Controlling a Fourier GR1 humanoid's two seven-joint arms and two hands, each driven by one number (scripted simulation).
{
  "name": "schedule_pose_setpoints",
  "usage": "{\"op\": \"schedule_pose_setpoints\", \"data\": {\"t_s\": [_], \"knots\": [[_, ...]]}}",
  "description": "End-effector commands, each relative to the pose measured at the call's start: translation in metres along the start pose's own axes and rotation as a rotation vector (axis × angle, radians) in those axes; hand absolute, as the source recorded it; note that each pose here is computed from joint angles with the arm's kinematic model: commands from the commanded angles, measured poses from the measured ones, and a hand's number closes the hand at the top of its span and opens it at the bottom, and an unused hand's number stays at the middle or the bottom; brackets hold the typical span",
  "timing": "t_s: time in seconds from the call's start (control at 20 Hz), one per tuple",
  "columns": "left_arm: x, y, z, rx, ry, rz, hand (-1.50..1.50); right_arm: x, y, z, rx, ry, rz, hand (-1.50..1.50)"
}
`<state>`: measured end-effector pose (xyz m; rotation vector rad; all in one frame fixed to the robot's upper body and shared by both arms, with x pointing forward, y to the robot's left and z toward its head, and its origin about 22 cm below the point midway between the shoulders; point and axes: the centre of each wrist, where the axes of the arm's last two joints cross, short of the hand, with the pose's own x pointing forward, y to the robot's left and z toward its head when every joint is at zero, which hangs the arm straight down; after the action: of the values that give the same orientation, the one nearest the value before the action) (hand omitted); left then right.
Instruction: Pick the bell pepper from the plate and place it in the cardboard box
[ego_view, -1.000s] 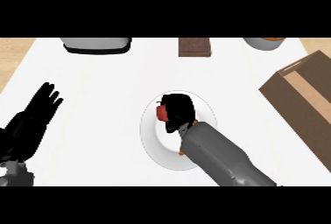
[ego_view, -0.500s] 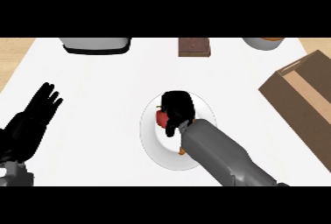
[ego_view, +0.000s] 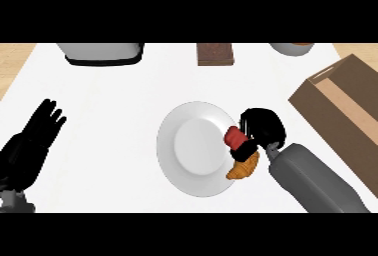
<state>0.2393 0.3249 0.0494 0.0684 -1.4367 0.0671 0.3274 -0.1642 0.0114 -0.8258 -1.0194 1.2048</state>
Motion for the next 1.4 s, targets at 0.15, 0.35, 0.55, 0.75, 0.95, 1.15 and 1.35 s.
{"op": "schedule_pose_setpoints", "data": {"t_s": [0.15,0.35,0.55,0.75,0.95,1.15,1.35], "knots": [[0.006,0.008,-0.008,0.013,0.013,-0.003,0.0,-0.019,-0.045,0.057,-0.172,-0.002,0.014,1.5],[-0.008,0.004,0.005,0.0,0.002,0.009,0.0,0.008,-0.095,0.09,-0.326,-0.076,-0.014,1.5],[-0.008,0.001,0.004,0.024,0.005,-0.011,0.0,0.01,-0.127,0.133,-0.466,-0.043,-0.05,1.5],[0.007,0.011,-0.001,-0.004,-0.017,-0.011,0.0,0.007,-0.161,0.154,-0.617,0.072,-0.081,1.5],[0.0,-0.004,0.004,-0.013,-0.012,-0.006,0.0,-0.015,-0.185,0.157,-0.673,0.18,-0.104,1.5],[0.005,-0.002,0.002,0.005,-0.015,-0.008,0.0,-0.045,-0.216,0.172,-0.715,0.231,-0.122,1.5],[-0.007,-0.013,0.007,-0.021,0.0,-0.008,0.0,-0.072,-0.22,0.14,-0.695,0.287,-0.093,1.5]]}}
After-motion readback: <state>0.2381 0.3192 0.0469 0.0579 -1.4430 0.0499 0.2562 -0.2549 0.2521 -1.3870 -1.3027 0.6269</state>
